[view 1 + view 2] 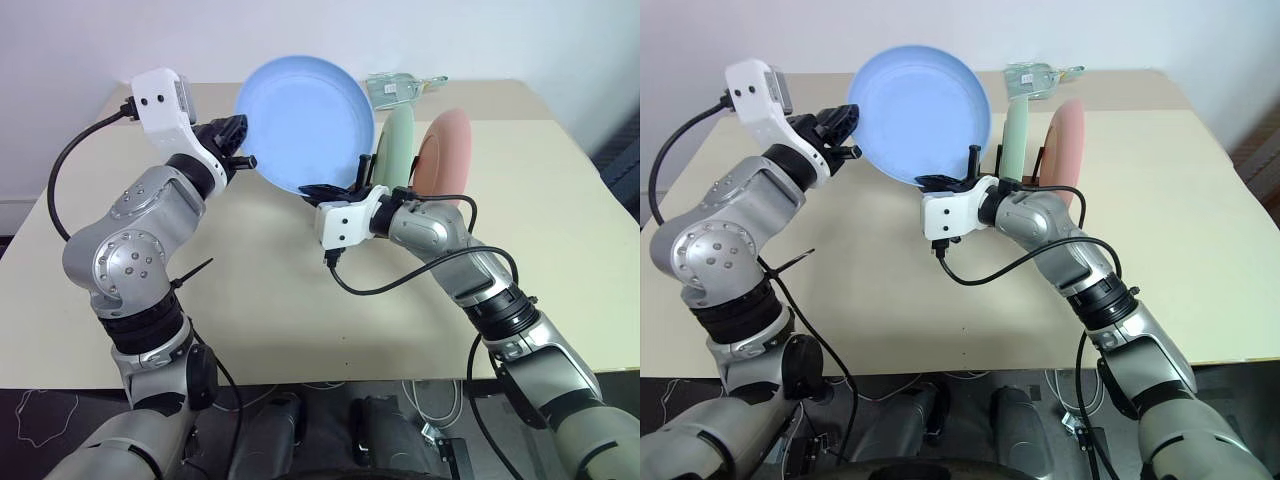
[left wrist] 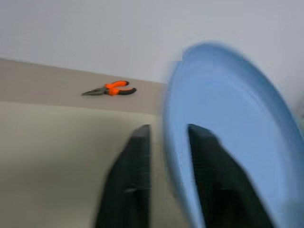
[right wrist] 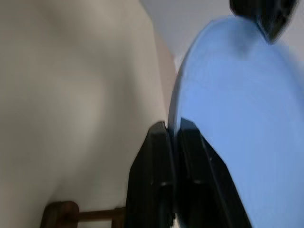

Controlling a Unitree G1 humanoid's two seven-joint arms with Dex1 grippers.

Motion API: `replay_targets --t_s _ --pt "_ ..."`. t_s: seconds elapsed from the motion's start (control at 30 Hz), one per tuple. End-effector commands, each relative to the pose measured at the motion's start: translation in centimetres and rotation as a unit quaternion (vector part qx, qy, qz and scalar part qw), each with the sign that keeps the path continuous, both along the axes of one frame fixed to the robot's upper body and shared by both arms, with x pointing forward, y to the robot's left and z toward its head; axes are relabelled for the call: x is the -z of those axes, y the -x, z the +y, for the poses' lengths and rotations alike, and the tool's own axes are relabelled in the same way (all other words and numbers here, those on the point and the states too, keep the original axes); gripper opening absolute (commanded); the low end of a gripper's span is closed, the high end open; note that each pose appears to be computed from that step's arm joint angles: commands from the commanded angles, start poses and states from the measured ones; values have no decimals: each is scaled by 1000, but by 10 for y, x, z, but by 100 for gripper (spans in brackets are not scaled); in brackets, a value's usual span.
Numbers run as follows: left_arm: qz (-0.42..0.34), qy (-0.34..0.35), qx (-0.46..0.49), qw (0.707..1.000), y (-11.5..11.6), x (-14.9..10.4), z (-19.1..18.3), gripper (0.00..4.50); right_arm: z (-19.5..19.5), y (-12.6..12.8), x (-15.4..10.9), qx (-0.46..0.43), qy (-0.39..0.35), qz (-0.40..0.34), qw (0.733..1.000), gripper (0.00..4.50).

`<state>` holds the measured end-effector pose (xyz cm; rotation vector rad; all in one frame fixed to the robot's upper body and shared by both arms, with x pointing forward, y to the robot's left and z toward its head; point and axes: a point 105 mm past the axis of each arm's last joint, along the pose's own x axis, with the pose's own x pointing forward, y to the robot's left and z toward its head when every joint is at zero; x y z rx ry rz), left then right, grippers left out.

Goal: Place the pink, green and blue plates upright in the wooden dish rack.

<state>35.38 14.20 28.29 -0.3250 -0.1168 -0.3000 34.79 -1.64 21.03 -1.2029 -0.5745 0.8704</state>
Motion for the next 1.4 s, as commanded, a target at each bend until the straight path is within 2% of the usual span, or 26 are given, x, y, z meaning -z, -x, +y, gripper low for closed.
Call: replay_targets --t_s 0.03,0.07,0.17,0.23,0.33,0.4,0.5,0.57,0.67,0.83,1.1,1.23,1.4 --pt "-141 120 -41 982 16 -68 30 294 7 9 -15 -18 -21 -37 999 0" --pt "-162 136 -78 974 18 -75 47 294 8 10 -14 -21 -23 -36 999 0" --pt "-195 115 -190 955 22 -83 93 294 11 14 -17 -28 -49 -32 998 0" --pt "-202 35 -248 947 25 -80 111 294 14 17 -28 -36 -90 -27 995 0" --pt "-185 -137 -293 928 22 -55 122 294 13 22 -58 -53 -199 6 979 0" --pt "-154 -210 -276 925 16 -18 119 294 9 30 -80 -84 -294 55 950 0" --pt "-88 -249 -193 945 12 60 95 294 -5 40 -97 -133 -439 198 866 0" --pt "-66 -261 -148 952 16 94 78 294 -8 44 -95 -150 -483 271 819 0" --pt "-50 -259 -86 961 23 128 52 294 -7 48 -87 -156 -526 361 754 0" --pt "-58 -233 -34 970 30 140 25 294 -3 43 -80 -139 -558 422 701 0" --pt "-76 -223 15 972 39 138 7 294 -8 25 -73 -90 -595 434 670 0" --pt "-75 -224 26 971 42 139 3 294 -11 15 -70 -72 -614 447 647 0" --pt "-72 -227 33 971 44 142 0 294 -15 -6 -66 -38 -640 476 602 0"
